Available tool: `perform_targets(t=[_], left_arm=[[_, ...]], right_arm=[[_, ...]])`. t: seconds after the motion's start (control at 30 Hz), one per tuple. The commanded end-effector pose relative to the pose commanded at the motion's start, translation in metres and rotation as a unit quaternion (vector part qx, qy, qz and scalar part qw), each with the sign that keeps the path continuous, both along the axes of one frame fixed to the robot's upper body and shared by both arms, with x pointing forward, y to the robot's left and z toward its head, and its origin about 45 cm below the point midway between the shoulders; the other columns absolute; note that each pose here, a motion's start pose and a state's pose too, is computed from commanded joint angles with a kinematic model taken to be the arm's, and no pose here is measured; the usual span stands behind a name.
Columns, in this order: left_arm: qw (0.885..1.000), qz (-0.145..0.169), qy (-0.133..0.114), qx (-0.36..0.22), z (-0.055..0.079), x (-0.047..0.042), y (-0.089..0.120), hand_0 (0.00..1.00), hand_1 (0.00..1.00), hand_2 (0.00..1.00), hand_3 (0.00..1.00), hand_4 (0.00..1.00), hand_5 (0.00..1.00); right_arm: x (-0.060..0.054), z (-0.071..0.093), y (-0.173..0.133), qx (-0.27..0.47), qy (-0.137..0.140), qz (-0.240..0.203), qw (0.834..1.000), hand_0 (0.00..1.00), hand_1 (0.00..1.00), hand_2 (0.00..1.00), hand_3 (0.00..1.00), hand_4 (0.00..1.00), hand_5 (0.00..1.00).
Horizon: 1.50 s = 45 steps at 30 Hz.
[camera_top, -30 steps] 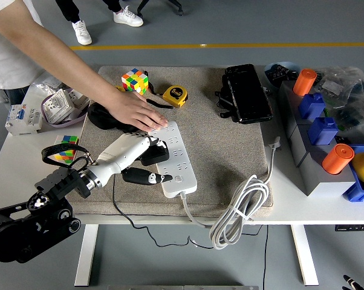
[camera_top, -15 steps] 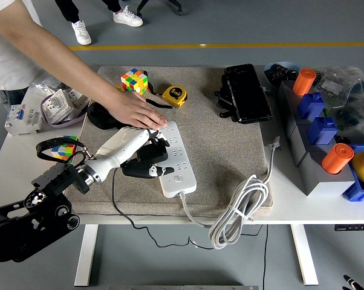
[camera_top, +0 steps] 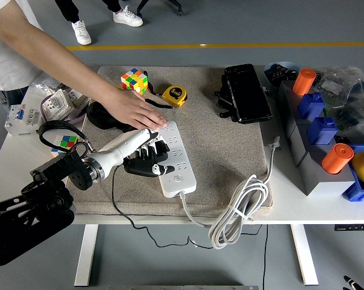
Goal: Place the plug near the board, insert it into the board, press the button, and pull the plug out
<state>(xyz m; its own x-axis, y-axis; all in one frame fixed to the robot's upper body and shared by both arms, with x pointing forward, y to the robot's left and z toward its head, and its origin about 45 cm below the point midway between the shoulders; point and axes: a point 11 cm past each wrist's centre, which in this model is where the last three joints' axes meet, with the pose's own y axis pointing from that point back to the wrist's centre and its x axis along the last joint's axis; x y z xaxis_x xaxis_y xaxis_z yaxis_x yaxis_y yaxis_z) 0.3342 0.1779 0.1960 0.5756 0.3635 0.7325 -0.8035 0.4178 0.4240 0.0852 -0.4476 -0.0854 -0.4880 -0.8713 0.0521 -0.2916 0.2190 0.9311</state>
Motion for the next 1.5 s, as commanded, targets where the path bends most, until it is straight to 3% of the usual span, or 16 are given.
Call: perform_targets(t=[0.1, 0.13, 0.27, 0.3, 0.87, 1.5], left_arm=[[0.999, -0.014, 0.030, 0.024, -0.006, -0.0050, -0.001, 0.097, 0.099, 0.210, 0.654, 0.677, 0.068], [0.998, -0.022, 0.039, 0.033, -0.009, -0.0072, -0.002, 0.081, 0.083, 0.173, 0.850, 0.578, 0.002], [0.997, -0.042, 0.054, 0.047, -0.014, -0.0129, -0.005, 0.081, 0.083, 0.173, 0.850, 0.578, 0.002], [0.996, -0.045, 0.056, 0.048, -0.015, -0.0138, -0.005, 0.066, 0.084, 0.163, 0.878, 0.675, 0.002], [0.993, -0.073, 0.075, 0.059, -0.026, -0.0202, -0.018, 0.060, 0.084, 0.160, 0.886, 0.716, 0.002], [0.991, -0.074, 0.090, 0.070, -0.036, -0.0198, -0.019, 0.061, 0.085, 0.160, 0.875, 0.702, 0.002]], right_arm=[[0.000, 0.000, 0.000, 0.000, 0.000, 0.000, 1.000, 0.646, 0.687, 0.689, 0.592, 0.868, 0.499], [0.000, 0.000, 0.000, 0.000, 0.000, 0.000, 1.000, 0.644, 0.687, 0.688, 0.593, 0.869, 0.498], [-0.002, 0.000, -0.001, -0.001, 0.001, 0.000, 1.000, 0.644, 0.687, 0.688, 0.593, 0.869, 0.498], [-0.002, 0.000, -0.001, -0.001, 0.002, 0.000, 1.000, 0.645, 0.686, 0.688, 0.592, 0.869, 0.498], [-0.003, 0.000, -0.002, -0.001, 0.002, 0.000, 1.000, 0.645, 0.686, 0.688, 0.592, 0.869, 0.497], [-0.002, 0.001, -0.002, -0.001, 0.001, -0.001, 1.000, 0.646, 0.686, 0.688, 0.595, 0.873, 0.498]])
